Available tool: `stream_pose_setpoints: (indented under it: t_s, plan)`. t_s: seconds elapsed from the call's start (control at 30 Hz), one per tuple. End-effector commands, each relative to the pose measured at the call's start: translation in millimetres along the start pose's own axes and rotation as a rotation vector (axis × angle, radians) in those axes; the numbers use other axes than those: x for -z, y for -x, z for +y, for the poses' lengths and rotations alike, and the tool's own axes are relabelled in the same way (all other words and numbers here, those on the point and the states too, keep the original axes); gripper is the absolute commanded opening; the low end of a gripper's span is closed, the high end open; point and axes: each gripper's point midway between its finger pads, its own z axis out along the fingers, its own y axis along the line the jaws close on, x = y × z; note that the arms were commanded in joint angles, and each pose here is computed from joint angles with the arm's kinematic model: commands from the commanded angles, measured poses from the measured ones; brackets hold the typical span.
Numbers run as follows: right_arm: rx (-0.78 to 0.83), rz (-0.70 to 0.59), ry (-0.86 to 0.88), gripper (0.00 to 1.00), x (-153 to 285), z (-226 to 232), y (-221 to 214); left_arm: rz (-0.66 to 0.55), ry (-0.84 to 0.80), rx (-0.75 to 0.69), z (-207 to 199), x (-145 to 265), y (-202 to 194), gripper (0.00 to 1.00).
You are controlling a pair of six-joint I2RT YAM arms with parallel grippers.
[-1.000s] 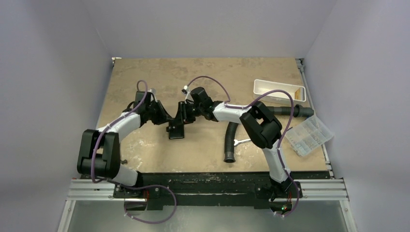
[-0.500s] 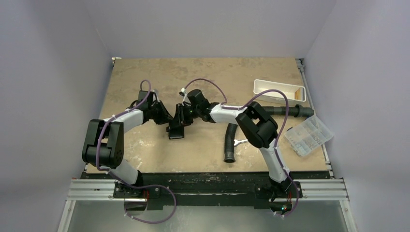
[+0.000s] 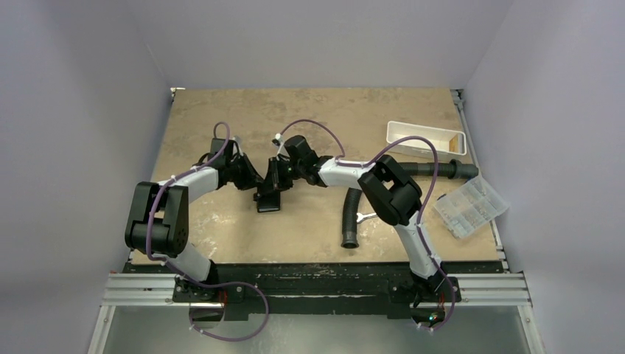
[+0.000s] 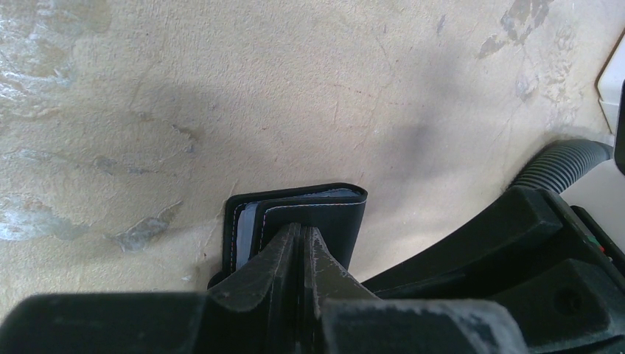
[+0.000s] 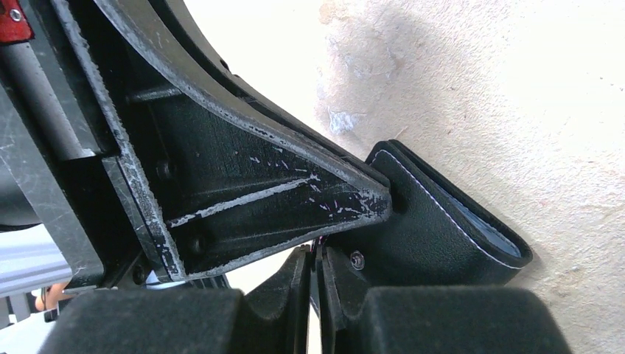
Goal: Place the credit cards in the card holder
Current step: Close the card holder at the center of the board.
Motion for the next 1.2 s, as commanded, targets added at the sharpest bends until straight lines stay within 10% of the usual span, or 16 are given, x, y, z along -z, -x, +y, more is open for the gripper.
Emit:
stream_pose_setpoints:
  t_s: [0.0,0.47,0.8,1.17]
  plan:
    - [0.018,-0.021,0.038,0.14,-2,17,11,-0.028,0.026,-0.025,8,1,5,0.04]
    - [0.018,-0.003,0.035,0.2,-5,17,8,-0.028,0.029,-0.027,10,1,3,0.04]
    - [0.035,-0.018,0.024,0.0,2,23,11,-0.026,0.039,-0.03,13,1,2,0.03]
    - [0.081,-0.076,-0.042,0.0,16,26,26,-0.019,0.08,-0.035,21,-1,1,0.0]
